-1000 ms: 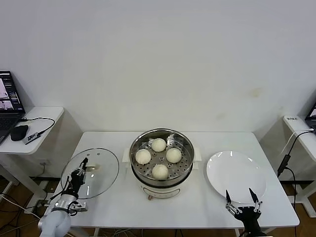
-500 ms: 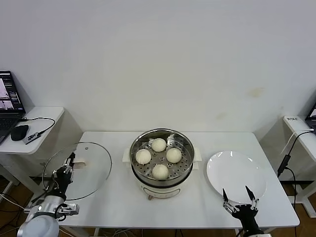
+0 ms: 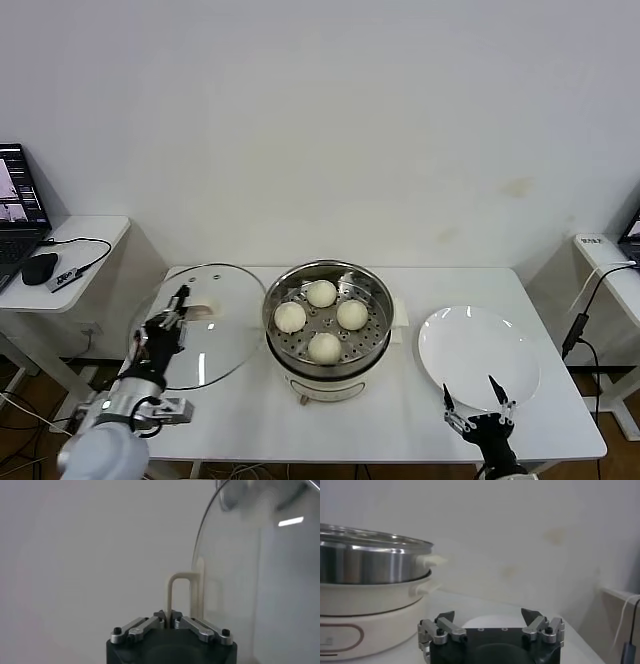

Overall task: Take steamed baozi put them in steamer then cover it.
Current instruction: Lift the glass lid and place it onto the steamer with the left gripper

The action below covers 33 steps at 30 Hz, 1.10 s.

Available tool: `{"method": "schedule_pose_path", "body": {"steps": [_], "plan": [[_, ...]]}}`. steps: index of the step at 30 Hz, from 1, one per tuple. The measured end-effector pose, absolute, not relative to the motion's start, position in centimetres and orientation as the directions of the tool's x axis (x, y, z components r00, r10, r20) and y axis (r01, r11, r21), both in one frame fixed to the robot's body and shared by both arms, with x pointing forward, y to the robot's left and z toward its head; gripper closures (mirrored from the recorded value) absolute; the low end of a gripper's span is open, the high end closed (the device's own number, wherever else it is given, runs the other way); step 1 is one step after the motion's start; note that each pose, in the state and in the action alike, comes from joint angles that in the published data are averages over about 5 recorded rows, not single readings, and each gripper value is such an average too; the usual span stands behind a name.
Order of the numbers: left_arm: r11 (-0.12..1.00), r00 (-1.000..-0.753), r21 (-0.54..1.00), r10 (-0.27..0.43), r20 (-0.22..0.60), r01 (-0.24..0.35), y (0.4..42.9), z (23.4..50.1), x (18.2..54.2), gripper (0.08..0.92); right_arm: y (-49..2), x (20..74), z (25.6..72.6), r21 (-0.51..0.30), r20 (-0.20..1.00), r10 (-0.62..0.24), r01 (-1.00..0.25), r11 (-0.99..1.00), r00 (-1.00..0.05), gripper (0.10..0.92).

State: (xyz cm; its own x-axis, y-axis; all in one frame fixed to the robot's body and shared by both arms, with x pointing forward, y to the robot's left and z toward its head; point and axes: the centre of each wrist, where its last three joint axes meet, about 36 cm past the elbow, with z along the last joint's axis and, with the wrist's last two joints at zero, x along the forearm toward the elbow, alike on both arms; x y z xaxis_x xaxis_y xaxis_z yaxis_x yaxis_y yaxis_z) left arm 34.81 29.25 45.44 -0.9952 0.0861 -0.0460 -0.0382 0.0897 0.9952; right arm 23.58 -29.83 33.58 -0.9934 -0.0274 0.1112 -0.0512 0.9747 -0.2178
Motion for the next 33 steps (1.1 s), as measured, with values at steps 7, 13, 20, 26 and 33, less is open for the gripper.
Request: {"method": "schedule_pose_path", "body": {"steps": [7, 13, 20, 26, 33], "plan": [[0.087, -0.994, 0.996, 0.104, -0.018, -0.009, 24.7, 45.6, 36.2, 0.861, -29.2, 23.9, 32.8, -0.285, 0.115, -0.035, -0.067, 0.956, -0.993, 0.2], [0.068, -0.994, 0.998, 0.111, -0.007, 0.001, 20.8, 45.8, 37.5, 0.861, -28.8, 24.2, 32.2, -0.32, 0.125, -0.046, -0.084, 0.944, -0.991, 0.2], [0.066, -0.992, 0.998, 0.124, -0.004, 0.004, 16.1, 45.8, 38.9, 0.861, -28.4, 24.3, 31.5, -0.341, 0.141, -0.055, -0.1, 0.935, -0.989, 0.2], [0.08, -0.99, 0.997, 0.138, 0.001, 0.012, 12.5, 45.9, 39.8, 0.861, -28.0, 24.3, 30.9, -0.348, 0.153, -0.061, -0.111, 0.931, -0.986, 0.2], [0.084, -0.987, 0.996, 0.161, 0.004, 0.018, 9.2, 45.9, 40.7, 0.861, -27.6, 24.2, 30.5, -0.352, 0.16, -0.067, -0.12, 0.928, -0.985, 0.2]]}}
